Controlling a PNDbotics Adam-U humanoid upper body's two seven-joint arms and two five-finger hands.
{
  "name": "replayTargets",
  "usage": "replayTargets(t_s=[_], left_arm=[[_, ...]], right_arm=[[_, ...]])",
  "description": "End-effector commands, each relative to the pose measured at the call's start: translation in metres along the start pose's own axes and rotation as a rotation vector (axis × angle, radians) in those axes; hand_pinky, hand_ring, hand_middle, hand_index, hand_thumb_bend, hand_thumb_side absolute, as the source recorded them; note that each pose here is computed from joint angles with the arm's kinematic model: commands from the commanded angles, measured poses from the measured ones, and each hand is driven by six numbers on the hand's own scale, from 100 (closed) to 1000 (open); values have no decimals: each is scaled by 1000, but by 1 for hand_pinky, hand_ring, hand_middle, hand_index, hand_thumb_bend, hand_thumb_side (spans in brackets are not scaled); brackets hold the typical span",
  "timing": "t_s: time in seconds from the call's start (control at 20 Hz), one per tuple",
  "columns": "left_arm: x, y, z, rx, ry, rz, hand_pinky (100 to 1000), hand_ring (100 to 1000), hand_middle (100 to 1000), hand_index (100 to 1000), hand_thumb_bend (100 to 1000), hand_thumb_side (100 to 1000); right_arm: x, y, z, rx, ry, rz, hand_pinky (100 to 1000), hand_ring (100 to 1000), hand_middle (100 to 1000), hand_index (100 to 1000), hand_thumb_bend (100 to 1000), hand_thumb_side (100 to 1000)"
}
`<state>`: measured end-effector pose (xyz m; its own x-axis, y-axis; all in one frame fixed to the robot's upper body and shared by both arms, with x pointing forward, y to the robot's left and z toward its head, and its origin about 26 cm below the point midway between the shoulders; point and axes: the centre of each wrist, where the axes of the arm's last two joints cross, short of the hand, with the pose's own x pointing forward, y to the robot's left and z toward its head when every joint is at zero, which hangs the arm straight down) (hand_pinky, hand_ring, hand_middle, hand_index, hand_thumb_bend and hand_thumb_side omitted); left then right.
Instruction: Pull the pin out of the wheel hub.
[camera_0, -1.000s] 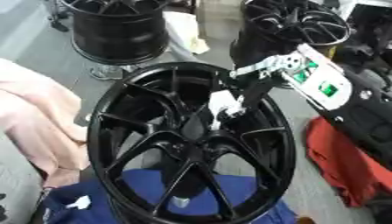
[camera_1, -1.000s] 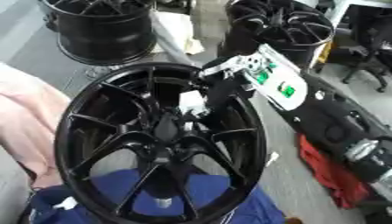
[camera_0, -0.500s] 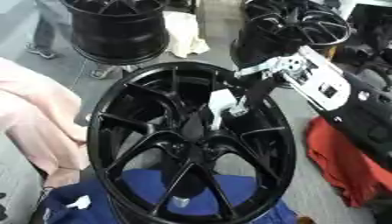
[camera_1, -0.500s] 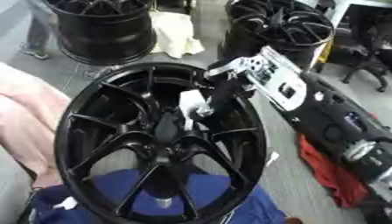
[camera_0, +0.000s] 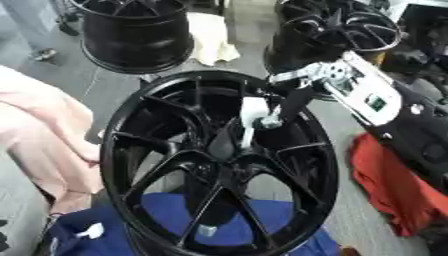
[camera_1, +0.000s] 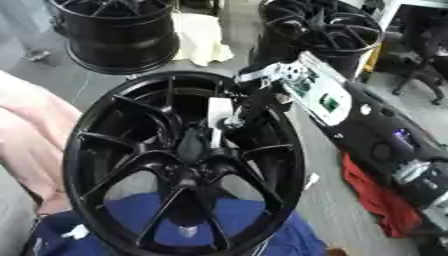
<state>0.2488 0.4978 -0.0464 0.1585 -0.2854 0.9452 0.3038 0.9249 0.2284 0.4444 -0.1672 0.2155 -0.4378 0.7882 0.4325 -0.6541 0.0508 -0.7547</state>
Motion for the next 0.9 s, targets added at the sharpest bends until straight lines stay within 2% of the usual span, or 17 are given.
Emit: replayTargets(t_s=[0.05, 0.35, 0.6, 0.75, 0.9], left_arm=[[12, 14, 3, -71, -73, -103, 741, 599, 542, 791, 199, 766], [12, 14, 3, -73, -72, -104, 741, 599, 543, 791, 202, 765], [11, 14, 5, -73, -68, -104, 742, 600, 543, 791, 204, 765], [10, 14, 6, -71, -64, -104, 742, 600, 543, 791, 205, 764], [9, 15, 7, -68, -61, -103, 742, 600, 543, 791, 206, 764]], right_arm=[[9, -13, 12, -92, -34, 13, 712, 659, 468, 544, 272, 326], [17, -14, 17, -149, -75, 9, 695, 630, 438, 510, 260, 318], [26, -21, 30, -199, -109, 12, 688, 623, 436, 507, 251, 316], [29, -29, 52, -270, -126, 14, 684, 618, 431, 502, 250, 305], [24, -37, 87, -389, -121, 13, 678, 609, 423, 494, 250, 285]])
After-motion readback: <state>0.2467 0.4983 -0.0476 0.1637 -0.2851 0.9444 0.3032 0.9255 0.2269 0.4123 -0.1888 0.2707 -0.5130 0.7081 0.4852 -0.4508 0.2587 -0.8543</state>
